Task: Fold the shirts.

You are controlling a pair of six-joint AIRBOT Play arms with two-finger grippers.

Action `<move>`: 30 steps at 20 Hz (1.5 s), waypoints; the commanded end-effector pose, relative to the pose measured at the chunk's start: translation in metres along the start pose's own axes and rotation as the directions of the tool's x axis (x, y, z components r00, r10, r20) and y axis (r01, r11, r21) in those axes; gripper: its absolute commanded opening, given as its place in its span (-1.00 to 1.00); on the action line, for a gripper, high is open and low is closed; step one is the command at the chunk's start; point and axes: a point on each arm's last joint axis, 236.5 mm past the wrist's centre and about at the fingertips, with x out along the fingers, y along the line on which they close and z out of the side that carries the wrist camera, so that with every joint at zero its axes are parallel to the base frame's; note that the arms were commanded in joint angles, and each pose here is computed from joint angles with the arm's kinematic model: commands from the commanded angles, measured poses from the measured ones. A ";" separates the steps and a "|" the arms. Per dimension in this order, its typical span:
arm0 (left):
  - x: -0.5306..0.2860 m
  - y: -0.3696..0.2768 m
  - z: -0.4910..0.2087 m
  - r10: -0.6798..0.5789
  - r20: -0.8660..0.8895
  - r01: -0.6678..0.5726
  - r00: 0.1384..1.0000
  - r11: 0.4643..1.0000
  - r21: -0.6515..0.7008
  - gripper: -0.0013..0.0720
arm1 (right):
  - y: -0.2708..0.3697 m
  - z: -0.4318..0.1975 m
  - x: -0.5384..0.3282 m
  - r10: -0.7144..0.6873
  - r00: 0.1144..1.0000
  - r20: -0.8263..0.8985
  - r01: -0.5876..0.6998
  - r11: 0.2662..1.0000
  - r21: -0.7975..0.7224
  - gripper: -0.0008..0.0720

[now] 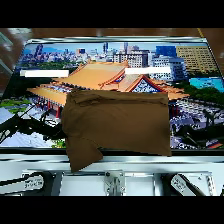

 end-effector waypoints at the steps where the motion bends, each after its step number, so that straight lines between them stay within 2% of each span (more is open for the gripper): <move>1: -0.004 -0.008 -0.001 -0.012 0.006 0.012 1.000 1.000 0.025 -0.85 | -0.011 -0.039 0.035 0.004 0.995 -0.102 -0.002 1.000 0.020 0.76; 7: -0.018 -0.017 0.003 -0.011 0.060 0.008 0.998 0.998 0.059 -0.85 | -0.023 -0.038 0.051 -0.029 0.997 -0.073 0.033 0.998 0.056 0.76; 13: -0.023 -0.020 0.005 -0.010 0.081 0.004 0.997 0.998 0.070 -0.85 | -0.017 -0.045 0.071 0.051 0.986 -0.158 -0.034 0.993 0.111 0.76; 15: -0.023 -0.020 0.005 -0.010 0.082 0.004 0.997 0.997 0.071 -0.85 | -0.011 -0.050 0.081 0.039 0.979 -0.202 -0.024 0.997 0.075 0.76; 16: -0.023 -0.020 0.005 -0.010 0.081 0.004 0.997 0.998 0.070 -0.85 | -0.009 -0.050 0.086 0.017 0.977 -0.214 -0.008 0.999 0.040 0.64; 18: -0.024 -0.020 0.005 -0.010 0.085 0.004 0.996 0.997 0.073 -0.85 | -0.002 -0.040 0.091 -0.009 0.983 -0.182 0.014 1.000 0.023 -0.41; 19: -0.028 -0.021 0.009 -0.004 0.104 -0.005 0.995 0.997 0.082 -0.85 | 0.009 -0.033 0.089 0.016 0.987 -0.162 -0.014 1.000 0.013 -0.80; 21: -0.049 -0.031 0.030 -0.001 0.207 -0.024 0.978 0.993 0.119 -0.86 | 0.043 -0.010 0.069 0.113 0.989 -0.092 -0.118 0.992 -0.051 -0.80; 23: -0.099 -0.062 0.057 -0.028 0.351 -0.049 0.936 0.977 0.207 -0.86 | 0.089 0.031 0.017 0.221 0.973 0.069 -0.208 0.965 -0.161 -0.81; 25: -0.187 -0.131 0.080 -0.160 0.556 -0.041 0.816 0.943 0.330 -0.86 | 0.154 0.072 -0.073 0.362 0.882 0.303 -0.250 0.902 -0.350 -0.81; 26: -0.245 -0.175 0.083 -0.255 0.656 -0.045 0.710 0.914 0.404 -0.86 | 0.190 0.086 -0.139 0.429 0.787 0.442 -0.208 0.860 -0.465 -0.81; 27: -0.315 -0.222 0.075 -0.358 0.746 -0.078 0.561 0.875 0.478 -0.85 | 0.220 0.089 -0.206 0.475 0.673 0.568 -0.122 0.828 -0.547 -0.81; 28: -0.381 -0.262 0.055 -0.441 0.801 -0.138 0.405 0.836 0.531 -0.85 | 0.249 0.080 -0.282 0.514 0.521 0.682 0.002 0.798 -0.602 -0.81; 30: -0.500 -0.323 -0.017 -0.569 0.817 -0.301 0.096 0.765 0.569 -0.85 | 0.289 0.032 -0.420 0.565 0.166 0.808 0.202 0.783 -0.589 -0.81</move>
